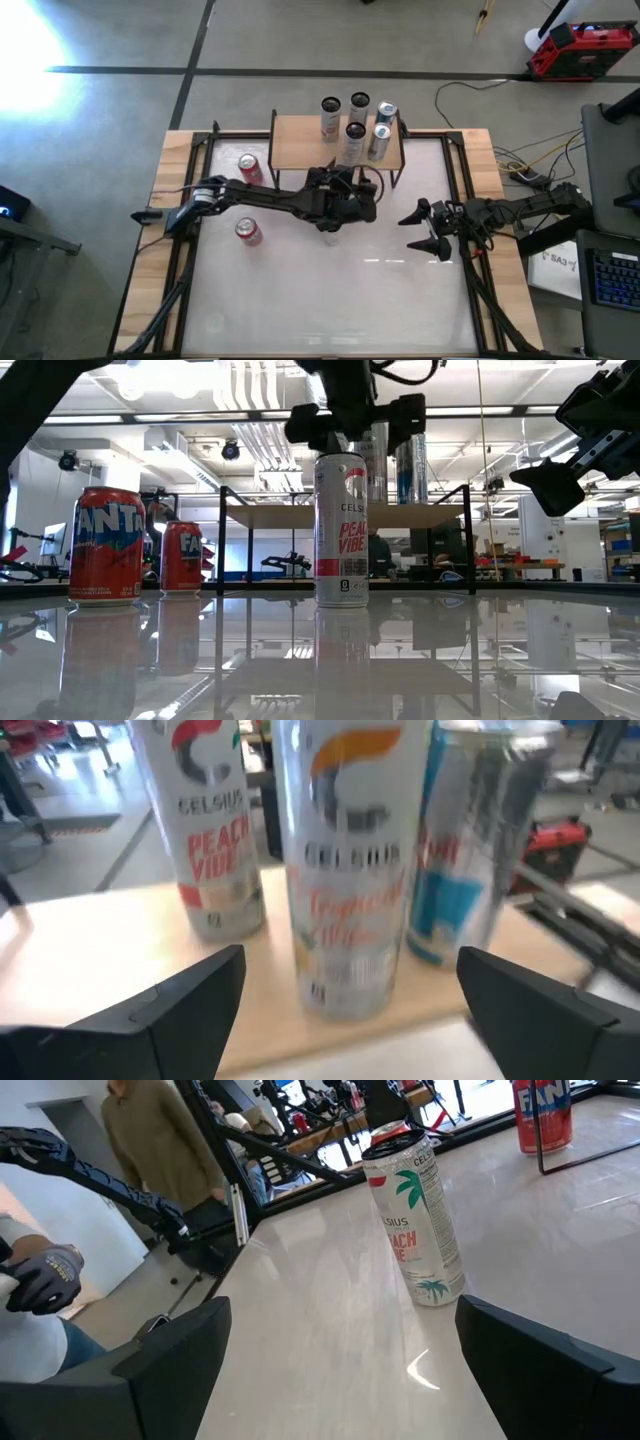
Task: Place canned beverage on shelf
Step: Put the white pink soda can on the shelf aligned with the other white pink soda can
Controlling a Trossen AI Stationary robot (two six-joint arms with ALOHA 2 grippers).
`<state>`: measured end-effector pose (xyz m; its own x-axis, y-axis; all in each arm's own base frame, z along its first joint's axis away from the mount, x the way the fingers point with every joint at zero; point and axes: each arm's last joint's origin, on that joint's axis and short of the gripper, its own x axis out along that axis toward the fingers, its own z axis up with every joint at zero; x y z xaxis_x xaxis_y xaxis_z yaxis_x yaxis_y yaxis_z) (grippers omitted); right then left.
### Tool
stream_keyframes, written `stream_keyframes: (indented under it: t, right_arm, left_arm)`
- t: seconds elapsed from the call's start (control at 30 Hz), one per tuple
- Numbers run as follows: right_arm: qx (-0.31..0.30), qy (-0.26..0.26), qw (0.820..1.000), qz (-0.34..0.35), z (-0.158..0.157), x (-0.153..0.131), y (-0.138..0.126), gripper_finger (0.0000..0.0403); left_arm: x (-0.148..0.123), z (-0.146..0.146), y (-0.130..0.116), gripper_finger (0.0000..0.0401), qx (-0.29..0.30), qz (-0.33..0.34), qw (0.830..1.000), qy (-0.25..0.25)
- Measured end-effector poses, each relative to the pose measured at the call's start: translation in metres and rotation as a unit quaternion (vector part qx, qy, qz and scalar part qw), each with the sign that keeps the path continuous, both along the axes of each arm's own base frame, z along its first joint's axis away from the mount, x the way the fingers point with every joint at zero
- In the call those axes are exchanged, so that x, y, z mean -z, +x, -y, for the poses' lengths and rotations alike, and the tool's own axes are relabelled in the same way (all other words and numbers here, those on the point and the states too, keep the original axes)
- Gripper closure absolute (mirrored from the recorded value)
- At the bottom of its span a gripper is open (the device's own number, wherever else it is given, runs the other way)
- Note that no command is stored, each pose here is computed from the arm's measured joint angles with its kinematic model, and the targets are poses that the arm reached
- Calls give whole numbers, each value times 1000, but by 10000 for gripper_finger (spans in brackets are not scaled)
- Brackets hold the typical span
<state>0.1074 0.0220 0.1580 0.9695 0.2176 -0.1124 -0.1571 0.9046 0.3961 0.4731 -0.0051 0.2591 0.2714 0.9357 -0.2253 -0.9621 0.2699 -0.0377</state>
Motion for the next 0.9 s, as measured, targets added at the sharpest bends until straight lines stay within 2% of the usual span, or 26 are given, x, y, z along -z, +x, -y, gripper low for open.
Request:
stream_keyframes:
  t: [0.17, 0.3, 0.47, 0.6, 0.9]
  right_arm:
    - [0, 0, 1000, 0, 0, 0, 0, 33]
    - [0, 0, 1000, 0, 0, 0, 0, 33]
    - [0, 0, 1000, 0, 0, 0, 0, 33]
    - [0, 0, 1000, 0, 0, 0, 0, 33]
    - [0, 0, 1000, 0, 0, 0, 0, 33]
  left_arm:
    - [-13, 20, -13, 53, 18, -10, 998, -51]
    - [-32, 22, -25, 53, 40, -38, 987, -153]
    - [-51, 24, -33, 53, 81, -71, 949, -296]
    - [-61, 24, -35, 53, 103, -62, 921, -371]
    - [-57, 27, -49, 53, 15, -52, 851, -522]
